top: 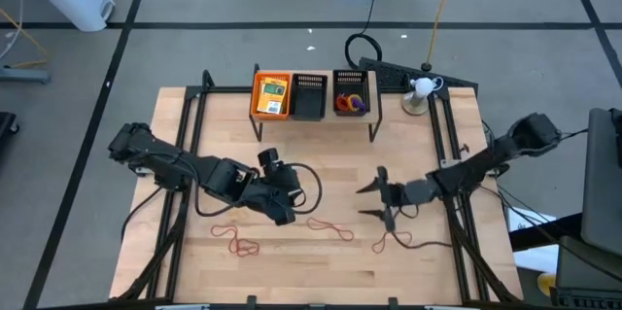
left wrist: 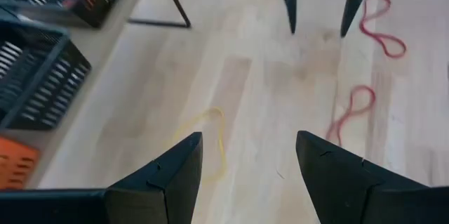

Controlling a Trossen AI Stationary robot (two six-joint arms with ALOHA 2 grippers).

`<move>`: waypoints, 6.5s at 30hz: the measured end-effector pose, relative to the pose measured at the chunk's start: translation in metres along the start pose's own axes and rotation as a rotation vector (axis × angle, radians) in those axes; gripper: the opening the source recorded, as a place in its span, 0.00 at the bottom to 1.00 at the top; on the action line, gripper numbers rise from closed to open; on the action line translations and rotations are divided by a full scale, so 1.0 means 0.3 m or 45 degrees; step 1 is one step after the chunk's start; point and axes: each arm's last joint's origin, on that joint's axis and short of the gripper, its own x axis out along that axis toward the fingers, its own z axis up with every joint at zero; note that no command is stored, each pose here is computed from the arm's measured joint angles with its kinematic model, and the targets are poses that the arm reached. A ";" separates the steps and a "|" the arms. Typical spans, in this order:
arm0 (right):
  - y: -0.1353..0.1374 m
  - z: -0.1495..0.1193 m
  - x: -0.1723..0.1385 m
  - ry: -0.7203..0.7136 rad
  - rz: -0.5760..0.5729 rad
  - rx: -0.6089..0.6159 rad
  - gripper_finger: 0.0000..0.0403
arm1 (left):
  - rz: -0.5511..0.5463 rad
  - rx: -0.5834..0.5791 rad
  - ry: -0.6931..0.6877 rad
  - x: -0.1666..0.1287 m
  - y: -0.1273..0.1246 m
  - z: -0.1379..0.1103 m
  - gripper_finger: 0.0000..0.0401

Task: Pick & Place Office Desk Supplies
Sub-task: Put the red rubber band into the left black bin on the shelf, then put the yellow rubber band into the left black bin on the shelf

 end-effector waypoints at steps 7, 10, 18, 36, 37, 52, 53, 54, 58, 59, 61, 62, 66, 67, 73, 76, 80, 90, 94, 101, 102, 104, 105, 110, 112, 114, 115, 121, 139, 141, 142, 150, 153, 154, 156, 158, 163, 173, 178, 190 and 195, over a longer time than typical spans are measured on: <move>0.056 -0.030 0.026 0.019 0.067 -0.080 0.63 | -0.016 0.031 0.060 0.054 -0.062 -0.025 0.56; 0.064 -0.051 0.041 0.069 0.085 -0.129 0.63 | -0.029 0.041 0.105 0.098 -0.089 -0.038 0.56; 0.090 -0.120 0.102 0.231 0.232 -0.195 0.63 | -0.129 0.041 0.289 0.180 -0.141 -0.084 0.56; 0.174 -0.122 0.321 0.330 0.359 -0.003 0.63 | -0.114 0.037 0.347 0.183 -0.138 -0.099 0.56; 0.172 -0.125 0.328 0.335 0.360 0.036 0.63 | -0.114 0.038 0.349 0.182 -0.138 -0.099 0.56; 0.112 -0.152 0.349 0.339 -0.022 0.214 0.63 | -0.126 0.051 0.345 0.171 -0.154 -0.106 0.56; 0.109 -0.154 0.348 0.343 -0.047 0.208 0.63 | -0.127 0.053 0.344 0.171 -0.155 -0.106 0.56; 0.105 -0.155 0.349 0.344 -0.061 0.208 0.62 | -0.127 0.053 0.344 0.170 -0.156 -0.107 0.56; 0.101 -0.156 0.349 0.343 -0.088 0.207 0.59 | -0.128 0.057 0.342 0.167 -0.161 -0.109 0.56; 0.101 -0.157 0.349 0.346 -0.090 0.205 0.58 | -0.128 0.056 0.342 0.167 -0.161 -0.109 0.56; 0.098 -0.160 0.348 0.359 -0.099 0.196 0.56 | -0.128 0.055 0.342 0.167 -0.161 -0.109 0.56; 0.094 -0.163 0.348 0.372 -0.105 0.189 0.55 | -0.129 0.055 0.341 0.167 -0.161 -0.109 0.56; 0.071 -0.186 0.342 0.476 -0.146 0.162 0.49 | -0.128 0.054 0.341 0.167 -0.161 -0.109 0.56; 0.065 -0.193 0.340 0.507 -0.156 0.155 0.47 | -0.128 0.054 0.341 0.167 -0.160 -0.109 0.56; 0.051 -0.199 0.342 0.544 -0.130 0.134 0.25 | -0.129 0.053 0.342 0.167 -0.160 -0.108 0.56; 0.052 -0.197 0.343 0.537 -0.124 0.138 0.08 | -0.128 0.053 0.342 0.167 -0.160 -0.108 0.56; 0.061 -0.172 0.354 0.427 -0.090 0.186 0.02 | -0.127 0.051 0.343 0.167 -0.159 -0.109 0.56; 0.080 0.086 0.279 0.026 0.057 -0.030 0.00 | -0.122 0.034 0.356 0.162 -0.163 -0.114 0.56; 0.055 0.201 0.201 -0.106 0.004 -0.124 0.00 | -0.123 0.031 0.362 0.157 -0.169 -0.119 0.56; -0.031 0.361 0.050 -0.293 -0.312 -0.357 0.00 | -0.122 0.031 0.376 0.148 -0.177 -0.128 0.56; -0.052 0.383 0.031 -0.328 -0.348 -0.378 0.00 | -0.123 0.033 0.376 0.147 -0.179 -0.129 0.56; -0.095 0.417 -0.005 -0.380 -0.419 -0.406 0.00 | -0.125 0.034 0.376 0.146 -0.180 -0.129 0.56; -0.119 0.431 -0.022 -0.400 -0.460 -0.414 0.00 | -0.124 0.033 0.376 0.146 -0.180 -0.129 0.56; -0.249 0.479 -0.087 -0.487 -0.591 -0.424 0.00 | -0.123 0.036 0.375 0.147 -0.179 -0.129 0.56; -0.297 0.489 -0.098 -0.546 -0.549 -0.419 0.00 | -0.123 0.038 0.375 0.147 -0.179 -0.129 0.56; -0.341 0.499 -0.109 -0.607 -0.523 -0.386 0.00 | -0.124 0.039 0.375 0.147 -0.179 -0.129 0.56; -0.365 0.504 -0.111 -0.625 -0.521 -0.370 0.00 | -0.123 0.040 0.376 0.147 -0.179 -0.129 0.56; -0.476 0.551 -0.087 -0.619 -0.472 -0.338 0.00 | -0.123 0.044 0.377 0.147 -0.179 -0.130 0.56; -0.754 0.810 0.095 -0.484 -0.426 -0.289 0.00 | -0.109 0.000 0.379 0.151 -0.172 -0.127 0.56; -0.774 0.805 0.096 -0.483 -0.440 -0.254 0.00 | -0.110 -0.001 0.378 0.151 -0.172 -0.126 0.56; -0.782 0.803 0.094 -0.480 -0.448 -0.247 0.00 | -0.110 0.000 0.379 0.151 -0.172 -0.126 0.56; -0.820 0.796 0.062 -0.456 -0.493 -0.233 0.13 | -0.105 -0.038 0.380 0.150 -0.173 -0.127 0.56; -0.820 0.801 0.055 -0.467 -0.497 -0.231 0.24 | -0.106 -0.038 0.380 0.150 -0.173 -0.127 0.56; -0.821 0.798 0.057 -0.457 -0.495 -0.227 0.29 | -0.106 -0.035 0.380 0.150 -0.173 -0.127 0.56; -0.822 0.791 0.061 -0.437 -0.492 -0.218 0.37 | -0.107 -0.032 0.380 0.150 -0.173 -0.127 0.56; -0.822 0.790 0.062 -0.432 -0.491 -0.213 0.45 | -0.107 -0.031 0.380 0.150 -0.173 -0.127 0.56; -0.812 0.782 0.056 -0.396 -0.452 -0.069 0.61 | -0.108 -0.027 0.380 0.150 -0.173 -0.127 0.56; -0.564 0.675 0.069 0.186 -0.050 -0.010 0.65 | -0.145 0.233 0.309 0.178 -0.147 -0.095 0.56; -0.358 0.510 0.101 0.397 -0.140 -0.155 0.60 | 0.003 0.218 0.321 0.230 -0.070 -0.085 0.56; -0.100 0.101 0.074 0.043 -0.001 0.022 0.57 | -0.043 0.323 0.275 0.440 -0.038 -0.297 0.56; -0.089 0.031 0.017 -0.203 0.058 0.080 0.57 | -0.090 0.237 0.074 0.508 -0.031 -0.387 0.56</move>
